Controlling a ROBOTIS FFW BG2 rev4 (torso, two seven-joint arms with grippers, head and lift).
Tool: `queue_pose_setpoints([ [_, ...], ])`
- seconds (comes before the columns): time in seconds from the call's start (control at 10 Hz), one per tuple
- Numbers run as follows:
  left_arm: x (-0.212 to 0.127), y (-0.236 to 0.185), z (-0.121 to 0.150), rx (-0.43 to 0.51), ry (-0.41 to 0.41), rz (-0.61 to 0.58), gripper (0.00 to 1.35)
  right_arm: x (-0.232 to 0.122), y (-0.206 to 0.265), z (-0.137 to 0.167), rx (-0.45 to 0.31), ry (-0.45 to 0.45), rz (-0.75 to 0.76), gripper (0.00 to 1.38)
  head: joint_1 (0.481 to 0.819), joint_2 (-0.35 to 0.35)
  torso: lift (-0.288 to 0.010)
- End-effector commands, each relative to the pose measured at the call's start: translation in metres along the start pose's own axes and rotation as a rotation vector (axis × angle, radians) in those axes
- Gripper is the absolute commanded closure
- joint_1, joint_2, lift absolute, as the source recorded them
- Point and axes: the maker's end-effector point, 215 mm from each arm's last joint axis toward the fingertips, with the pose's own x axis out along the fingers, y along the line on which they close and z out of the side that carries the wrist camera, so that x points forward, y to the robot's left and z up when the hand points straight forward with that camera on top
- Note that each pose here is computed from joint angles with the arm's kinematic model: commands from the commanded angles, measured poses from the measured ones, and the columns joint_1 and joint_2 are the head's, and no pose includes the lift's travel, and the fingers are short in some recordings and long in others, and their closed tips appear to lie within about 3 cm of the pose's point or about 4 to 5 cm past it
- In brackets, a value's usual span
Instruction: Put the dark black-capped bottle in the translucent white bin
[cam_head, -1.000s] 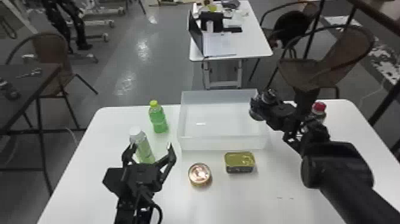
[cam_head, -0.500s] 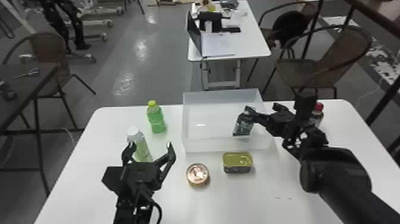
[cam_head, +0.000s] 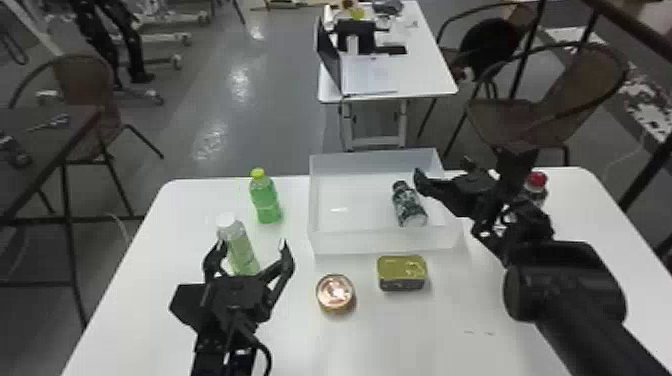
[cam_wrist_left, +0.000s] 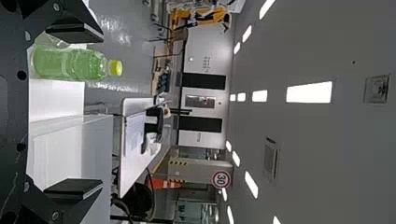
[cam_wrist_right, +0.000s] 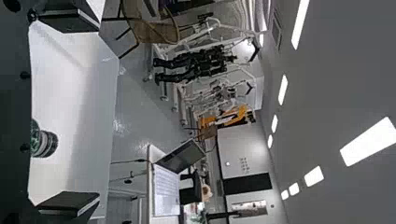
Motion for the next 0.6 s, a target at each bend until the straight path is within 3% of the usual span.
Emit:
queue_pose_setpoints([
  [0.0,-0.001,0.0,0.001,0.0,-0.003,0.0,0.2,-0.025,0.012,0.034,-0.072,-0.071,-0.036,0.06,0.695,0.118,-0.016],
  [0.2,-0.003,0.001,0.0,0.0,-0.001,0.004,0.2,-0.073,0.01,0.042,-0.105,-0.081,-0.094,0.07,0.695,0.107,-0.016],
  [0.5,-0.006,-0.001,0.002,0.014,-0.007,0.001,0.2,-0.16,0.02,-0.005,-0.082,0.026,-0.162,0.08,0.695,0.081,-0.016],
])
